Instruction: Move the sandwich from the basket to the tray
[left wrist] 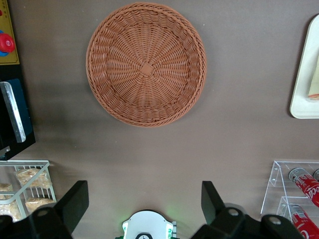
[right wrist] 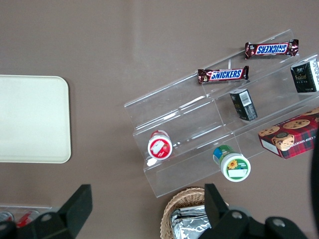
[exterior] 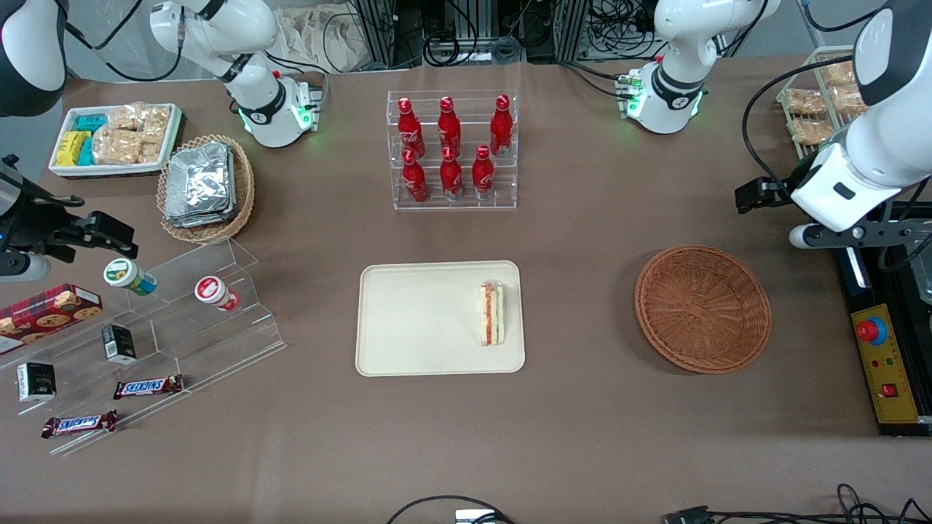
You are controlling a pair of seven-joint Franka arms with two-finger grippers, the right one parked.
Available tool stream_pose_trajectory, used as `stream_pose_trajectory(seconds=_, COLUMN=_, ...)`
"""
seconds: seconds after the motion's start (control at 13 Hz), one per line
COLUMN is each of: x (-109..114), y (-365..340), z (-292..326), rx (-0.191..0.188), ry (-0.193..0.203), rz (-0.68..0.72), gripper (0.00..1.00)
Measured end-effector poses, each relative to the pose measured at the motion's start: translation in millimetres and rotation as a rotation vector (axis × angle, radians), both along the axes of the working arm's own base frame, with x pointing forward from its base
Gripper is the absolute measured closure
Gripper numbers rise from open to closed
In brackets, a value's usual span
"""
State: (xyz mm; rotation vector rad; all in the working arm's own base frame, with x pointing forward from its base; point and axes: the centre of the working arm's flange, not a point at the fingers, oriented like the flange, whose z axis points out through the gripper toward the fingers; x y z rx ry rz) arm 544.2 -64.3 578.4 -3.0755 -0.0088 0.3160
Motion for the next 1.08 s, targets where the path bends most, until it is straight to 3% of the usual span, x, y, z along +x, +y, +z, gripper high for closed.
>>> stream_pose_trajectory(seconds=0.31, x=3.6, y=-3.6, z=2.7, rx=0.001, ry=-0.041, rz=-0.003, gripper=0.00)
stream_pose_trajectory(seconds=1.08, x=5.4, y=-4.4, z=-0.9, rx=0.000, ry=-0.051, rz=-0.005, gripper=0.00)
